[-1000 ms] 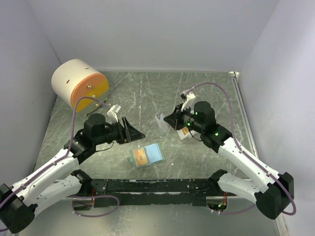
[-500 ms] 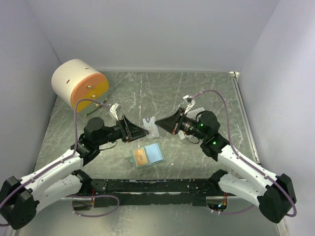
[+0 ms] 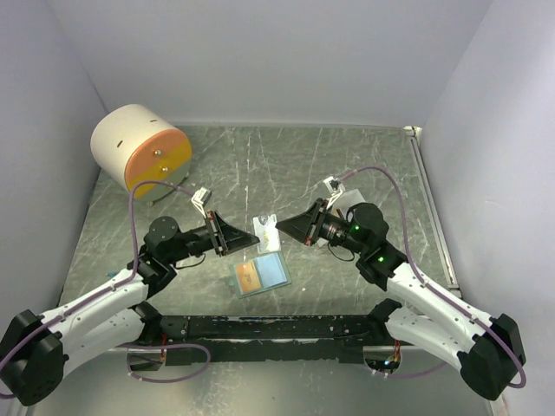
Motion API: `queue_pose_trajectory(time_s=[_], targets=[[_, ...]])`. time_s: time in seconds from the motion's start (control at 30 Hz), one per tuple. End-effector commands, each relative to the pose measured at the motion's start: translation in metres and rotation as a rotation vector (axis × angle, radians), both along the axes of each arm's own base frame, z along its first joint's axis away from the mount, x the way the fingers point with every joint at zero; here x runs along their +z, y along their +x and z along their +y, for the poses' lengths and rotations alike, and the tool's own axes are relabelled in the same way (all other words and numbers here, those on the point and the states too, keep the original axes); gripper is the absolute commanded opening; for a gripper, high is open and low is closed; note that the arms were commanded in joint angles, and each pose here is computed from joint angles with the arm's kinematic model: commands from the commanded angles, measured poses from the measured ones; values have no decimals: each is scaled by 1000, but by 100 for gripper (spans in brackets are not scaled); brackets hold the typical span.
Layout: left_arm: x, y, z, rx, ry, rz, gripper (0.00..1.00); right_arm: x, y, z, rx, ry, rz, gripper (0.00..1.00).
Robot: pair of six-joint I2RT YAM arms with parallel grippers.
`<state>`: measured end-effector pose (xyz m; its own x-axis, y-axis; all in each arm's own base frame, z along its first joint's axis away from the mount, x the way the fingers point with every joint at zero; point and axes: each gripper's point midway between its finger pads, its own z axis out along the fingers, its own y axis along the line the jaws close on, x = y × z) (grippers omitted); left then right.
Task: Put the credit cards into the card holder
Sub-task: Pick up the credit card from the storage box, then insert the credit card into the card holder.
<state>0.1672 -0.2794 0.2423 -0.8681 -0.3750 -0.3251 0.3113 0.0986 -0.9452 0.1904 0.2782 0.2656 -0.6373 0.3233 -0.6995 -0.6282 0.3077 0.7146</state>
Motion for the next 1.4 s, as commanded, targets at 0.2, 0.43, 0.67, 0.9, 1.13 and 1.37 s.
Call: queue_pose_trajectory(time_s=[0.2, 0.43, 0.67, 0.9, 1.13, 1.37], targets=[[-41, 5, 11, 69, 174, 53, 7, -56, 22, -22, -170, -238, 84, 35], [-87, 6, 23, 120, 320, 138, 7, -123, 29, -36, -244, -463, 252, 38], [-123, -2, 24, 89, 341, 215, 7, -163, 29, -32, -304, -652, 286, 38], [-149, -8, 28, 75, 414, 263, 7, -203, 21, -23, -273, -774, 320, 38], [-168, -15, 34, 64, 471, 300, 7, -222, 13, -22, -257, -818, 330, 37], [-183, -21, 37, 47, 502, 328, 7, -239, -3, -19, -219, -856, 350, 37]])
